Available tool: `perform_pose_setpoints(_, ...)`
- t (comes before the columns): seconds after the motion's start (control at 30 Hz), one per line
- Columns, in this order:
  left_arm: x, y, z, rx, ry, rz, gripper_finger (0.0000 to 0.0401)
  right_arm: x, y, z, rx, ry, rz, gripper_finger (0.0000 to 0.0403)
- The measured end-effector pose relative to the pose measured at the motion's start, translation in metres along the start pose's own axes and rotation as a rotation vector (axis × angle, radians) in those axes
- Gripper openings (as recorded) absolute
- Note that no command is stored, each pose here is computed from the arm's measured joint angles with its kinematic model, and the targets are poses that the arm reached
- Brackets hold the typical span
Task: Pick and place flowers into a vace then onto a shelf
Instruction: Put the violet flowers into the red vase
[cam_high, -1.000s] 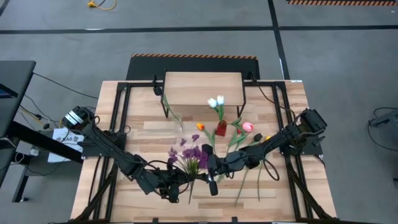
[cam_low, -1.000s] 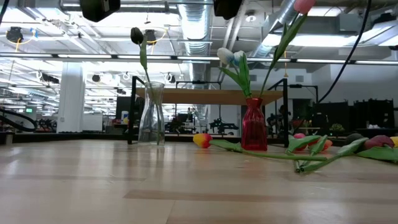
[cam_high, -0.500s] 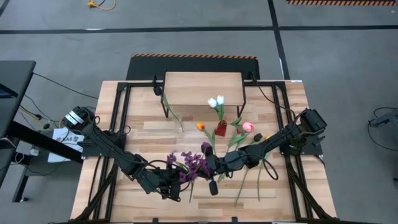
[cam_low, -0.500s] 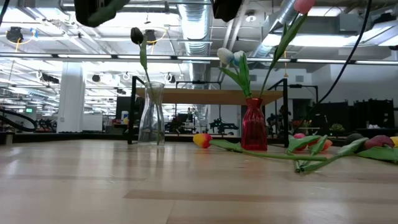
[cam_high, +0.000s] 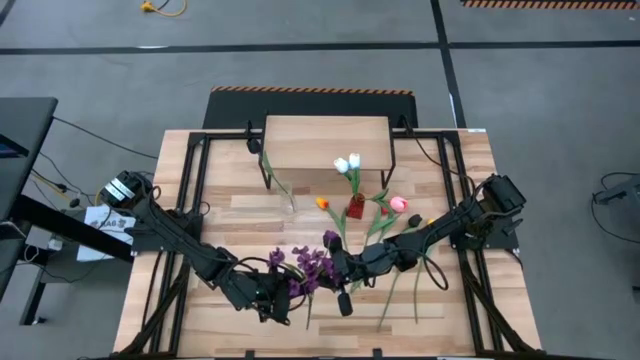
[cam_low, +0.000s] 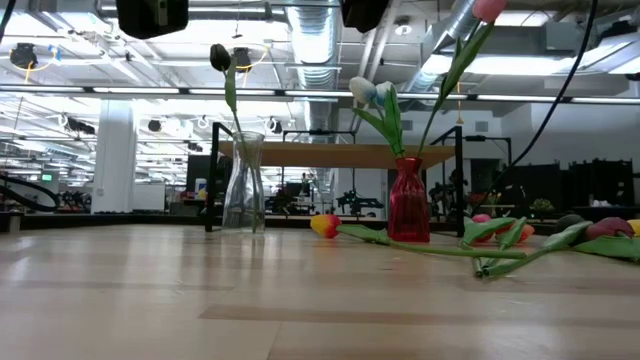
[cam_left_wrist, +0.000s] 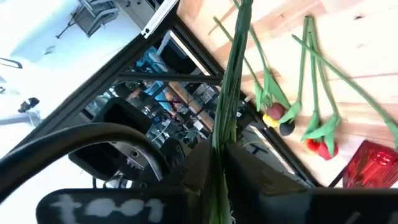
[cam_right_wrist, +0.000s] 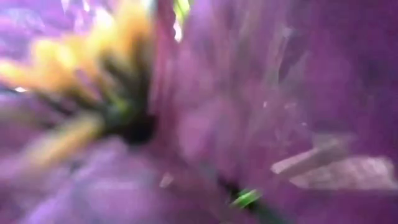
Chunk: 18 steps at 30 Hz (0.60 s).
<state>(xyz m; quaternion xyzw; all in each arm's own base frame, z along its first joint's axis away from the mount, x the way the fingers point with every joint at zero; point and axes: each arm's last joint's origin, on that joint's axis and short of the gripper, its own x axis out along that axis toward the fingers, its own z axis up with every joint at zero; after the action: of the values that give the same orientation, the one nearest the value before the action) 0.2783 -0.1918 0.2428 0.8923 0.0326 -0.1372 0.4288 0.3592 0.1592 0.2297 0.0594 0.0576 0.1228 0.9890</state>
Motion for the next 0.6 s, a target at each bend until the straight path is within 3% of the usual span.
perform_pose_setpoints(0.27, -0.0001, 0.0003, -0.0007, -0.215, 0.023, -0.007, 0.0037, 0.0002, -0.0005, -0.0005, 0.002, 0.001, -0.006, 0.0003)
perform_pose_setpoints(0.6, 0.0001, 0.0005, -0.0009, -0.345, 0.012, 0.001, 0.0127, 0.0000, -0.0007, -0.0022, 0.003, 0.016, -0.008, 0.0003)
